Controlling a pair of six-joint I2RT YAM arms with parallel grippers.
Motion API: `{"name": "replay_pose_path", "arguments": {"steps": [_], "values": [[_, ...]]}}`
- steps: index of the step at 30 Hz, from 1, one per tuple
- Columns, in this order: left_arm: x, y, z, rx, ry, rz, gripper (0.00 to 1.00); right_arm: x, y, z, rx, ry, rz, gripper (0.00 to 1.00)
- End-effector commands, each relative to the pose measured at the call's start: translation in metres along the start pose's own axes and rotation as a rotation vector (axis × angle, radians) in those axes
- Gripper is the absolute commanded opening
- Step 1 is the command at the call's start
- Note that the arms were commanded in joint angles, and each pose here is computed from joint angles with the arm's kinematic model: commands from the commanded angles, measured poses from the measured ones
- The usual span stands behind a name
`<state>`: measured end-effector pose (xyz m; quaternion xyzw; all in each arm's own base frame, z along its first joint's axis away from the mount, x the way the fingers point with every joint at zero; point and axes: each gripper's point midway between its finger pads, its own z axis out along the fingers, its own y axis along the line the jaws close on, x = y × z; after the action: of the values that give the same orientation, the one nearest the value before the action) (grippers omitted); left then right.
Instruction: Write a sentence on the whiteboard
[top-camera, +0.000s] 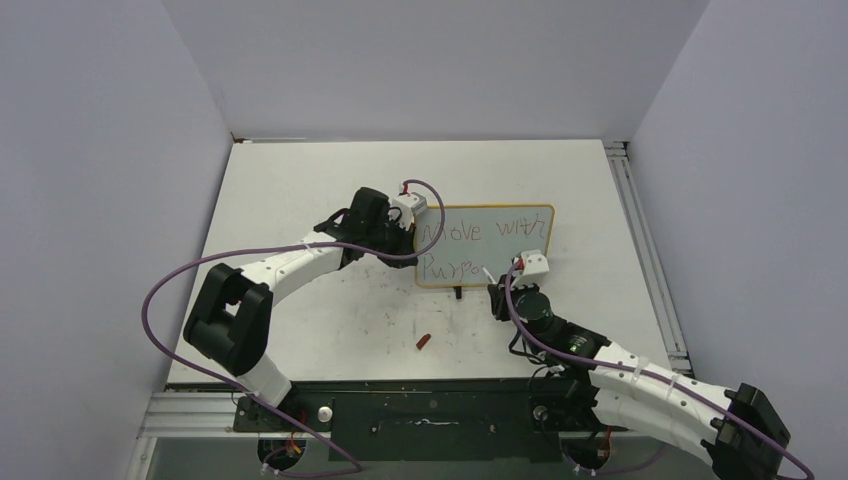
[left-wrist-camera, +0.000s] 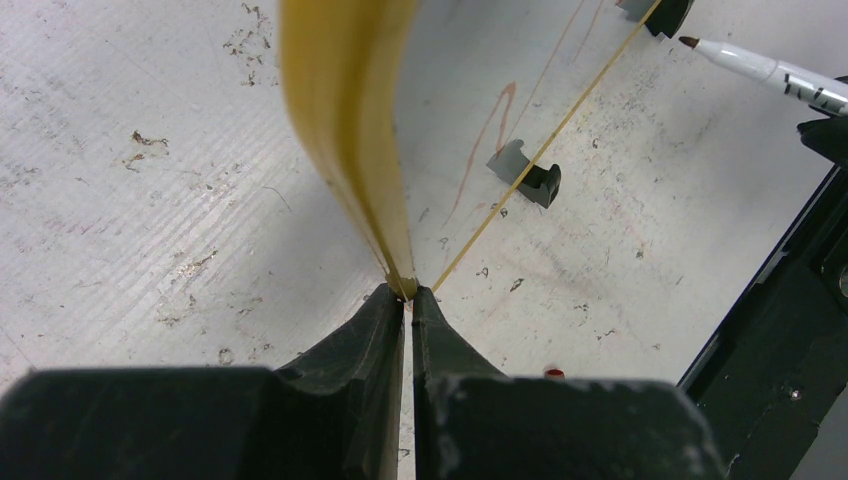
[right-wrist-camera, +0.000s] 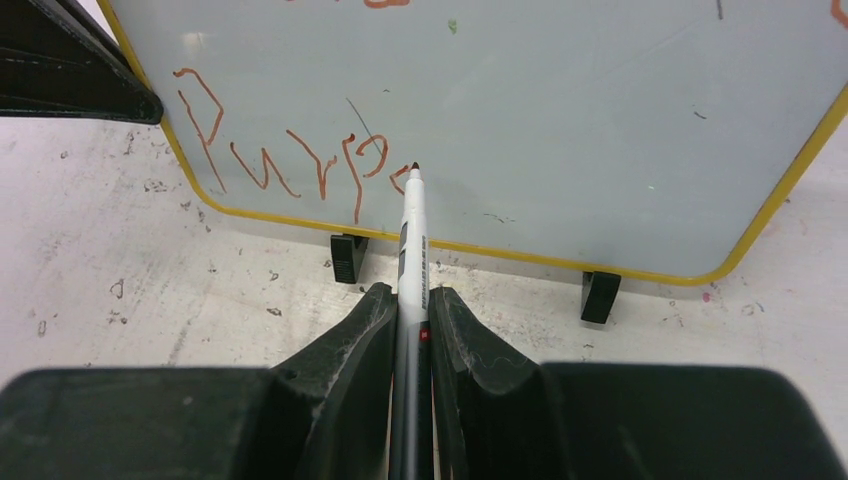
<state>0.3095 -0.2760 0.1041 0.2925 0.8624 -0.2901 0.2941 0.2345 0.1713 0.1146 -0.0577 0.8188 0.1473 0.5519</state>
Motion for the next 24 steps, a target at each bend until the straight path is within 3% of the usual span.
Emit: {"name": "replay_pose_path", "arguments": {"steps": [1,24], "values": [[-0.037,-0.011,-0.011,0.031,-0.095,0.040,0.00,-0.023,-0.003,-0.003,0.013,-0.044,0.017,0.05],[-0.038,-0.011,-0.013,0.026,-0.098,0.043,0.00,-0.021,-0.005,0.004,-0.097,-0.026,0.021,0.05]]}}
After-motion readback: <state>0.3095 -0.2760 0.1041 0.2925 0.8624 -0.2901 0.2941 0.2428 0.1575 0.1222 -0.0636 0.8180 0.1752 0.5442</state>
